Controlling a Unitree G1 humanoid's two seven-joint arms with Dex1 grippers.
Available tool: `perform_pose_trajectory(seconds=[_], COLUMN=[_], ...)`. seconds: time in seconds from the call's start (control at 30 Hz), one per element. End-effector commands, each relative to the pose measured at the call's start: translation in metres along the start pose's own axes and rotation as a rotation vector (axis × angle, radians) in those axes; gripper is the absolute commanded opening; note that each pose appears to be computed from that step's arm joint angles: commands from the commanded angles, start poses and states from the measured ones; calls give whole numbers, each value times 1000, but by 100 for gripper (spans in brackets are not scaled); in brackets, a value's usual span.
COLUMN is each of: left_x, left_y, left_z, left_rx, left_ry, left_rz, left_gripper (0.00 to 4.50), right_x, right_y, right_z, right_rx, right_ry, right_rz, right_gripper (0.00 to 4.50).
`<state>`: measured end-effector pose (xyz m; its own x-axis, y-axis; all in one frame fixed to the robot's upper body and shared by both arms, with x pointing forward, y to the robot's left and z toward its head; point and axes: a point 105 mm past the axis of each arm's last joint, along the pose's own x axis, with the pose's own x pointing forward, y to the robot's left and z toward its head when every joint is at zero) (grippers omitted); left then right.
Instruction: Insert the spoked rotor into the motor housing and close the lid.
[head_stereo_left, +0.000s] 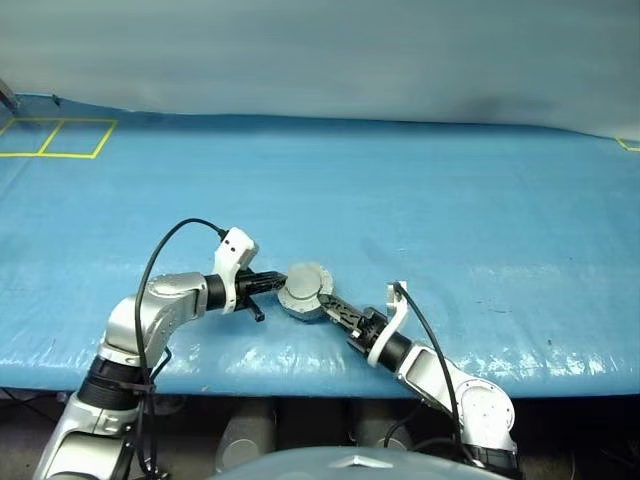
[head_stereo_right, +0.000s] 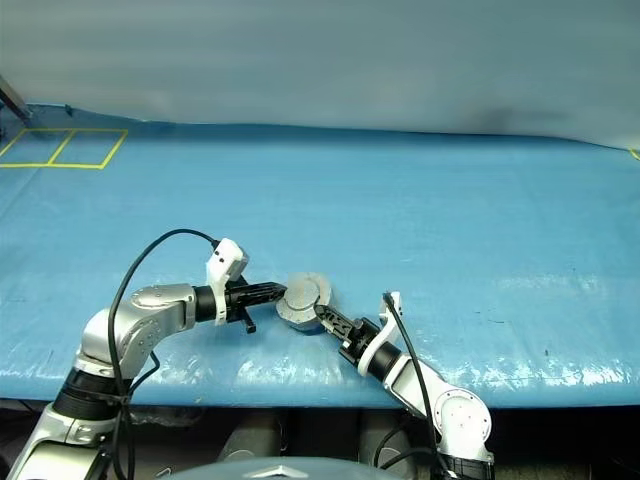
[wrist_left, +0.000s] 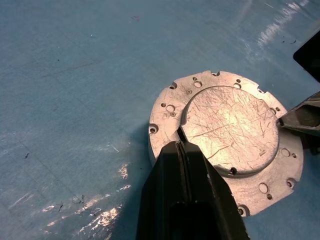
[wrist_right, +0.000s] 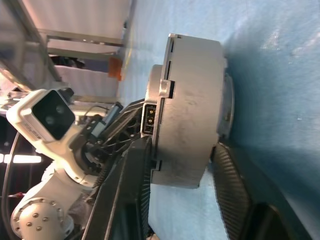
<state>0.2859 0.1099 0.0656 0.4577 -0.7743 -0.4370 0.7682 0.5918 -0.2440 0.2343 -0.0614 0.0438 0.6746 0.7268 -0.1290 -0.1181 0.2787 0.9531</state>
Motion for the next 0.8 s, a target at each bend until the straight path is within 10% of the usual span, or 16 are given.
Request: perform_pose_trajectory(seconds=[0.03,0.8], left_x=[7,-24], left_y=[-10,-11], left_z=[-16,36], left_rx=[-26,-104], left_ry=[56,-281], left_rz=[-42,50], left_gripper=[0,0], right_x=[1,5], right_y=[8,9], right_z=[3,-8], right_rx=[-28,82], right_ry=[-1,-33], right_rz=[27,75], right_gripper=[116,116])
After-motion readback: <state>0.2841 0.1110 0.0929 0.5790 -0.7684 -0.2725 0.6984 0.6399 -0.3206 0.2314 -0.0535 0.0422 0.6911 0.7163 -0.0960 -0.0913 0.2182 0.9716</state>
